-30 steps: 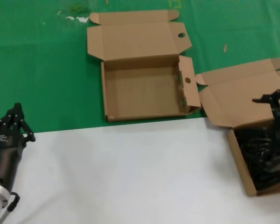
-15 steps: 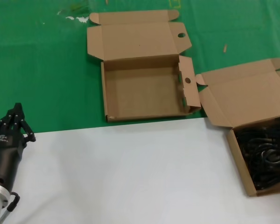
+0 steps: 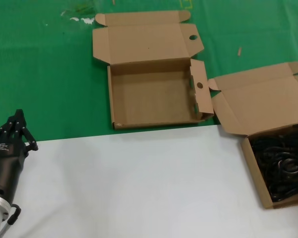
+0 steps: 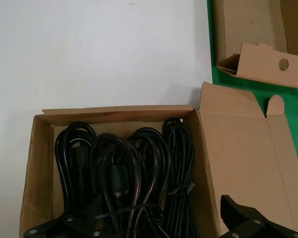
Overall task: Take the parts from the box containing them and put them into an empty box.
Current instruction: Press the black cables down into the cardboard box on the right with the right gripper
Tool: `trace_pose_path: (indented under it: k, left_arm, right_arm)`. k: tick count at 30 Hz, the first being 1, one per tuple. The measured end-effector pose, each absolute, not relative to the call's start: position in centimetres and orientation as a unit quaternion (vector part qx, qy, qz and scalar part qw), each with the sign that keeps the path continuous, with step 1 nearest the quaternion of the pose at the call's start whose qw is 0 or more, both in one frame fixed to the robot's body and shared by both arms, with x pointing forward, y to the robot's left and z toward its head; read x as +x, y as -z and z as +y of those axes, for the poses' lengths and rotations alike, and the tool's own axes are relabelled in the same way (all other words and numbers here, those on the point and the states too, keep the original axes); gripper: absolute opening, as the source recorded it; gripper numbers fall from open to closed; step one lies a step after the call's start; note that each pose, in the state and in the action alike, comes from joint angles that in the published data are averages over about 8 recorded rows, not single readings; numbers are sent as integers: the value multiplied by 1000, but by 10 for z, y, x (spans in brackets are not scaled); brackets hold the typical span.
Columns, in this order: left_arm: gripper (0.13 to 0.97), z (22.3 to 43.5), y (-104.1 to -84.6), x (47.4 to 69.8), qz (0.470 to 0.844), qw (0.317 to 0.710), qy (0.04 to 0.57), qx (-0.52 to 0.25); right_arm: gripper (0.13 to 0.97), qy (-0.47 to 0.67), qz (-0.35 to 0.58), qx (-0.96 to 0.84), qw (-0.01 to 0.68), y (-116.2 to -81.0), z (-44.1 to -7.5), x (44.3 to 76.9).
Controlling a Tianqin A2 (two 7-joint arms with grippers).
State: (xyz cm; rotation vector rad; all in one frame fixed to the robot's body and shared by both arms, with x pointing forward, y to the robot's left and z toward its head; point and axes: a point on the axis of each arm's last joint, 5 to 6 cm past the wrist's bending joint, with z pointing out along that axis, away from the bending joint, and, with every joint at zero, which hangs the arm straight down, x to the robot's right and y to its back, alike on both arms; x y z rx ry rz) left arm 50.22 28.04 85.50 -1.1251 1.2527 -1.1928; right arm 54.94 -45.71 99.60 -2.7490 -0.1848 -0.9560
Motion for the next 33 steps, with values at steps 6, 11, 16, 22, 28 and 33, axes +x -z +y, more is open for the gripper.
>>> trace_pose_path:
  k: [6,11,16,22,28,33]
  left_arm:
    - [140,280,-855,502,521,513,496,-468]
    - [140,280,-855,502,521,513,496,-468]
    - [140,280,-855,502,521,513,496,-468]
    - [140,280,-855,502,521,513,496,-468]
    - [140,280,-855,502,521,513,496,-468]
    - [140,280,-855,502,521,513,496,-468]
  right_arm:
    - [814,319,-52,-940,112,-998,-457,549]
    - [723,311,-43,-942,114,-999,-454,543]
    - [618,308,-36,-943,122,-994,-454,538]
    - [489,307,-29,-942,129,-983,-457,535]
    - [349,307,-25,-942,133,-978,-459,533]
    - [279,308,-28,-941,135,-988,-456,529]
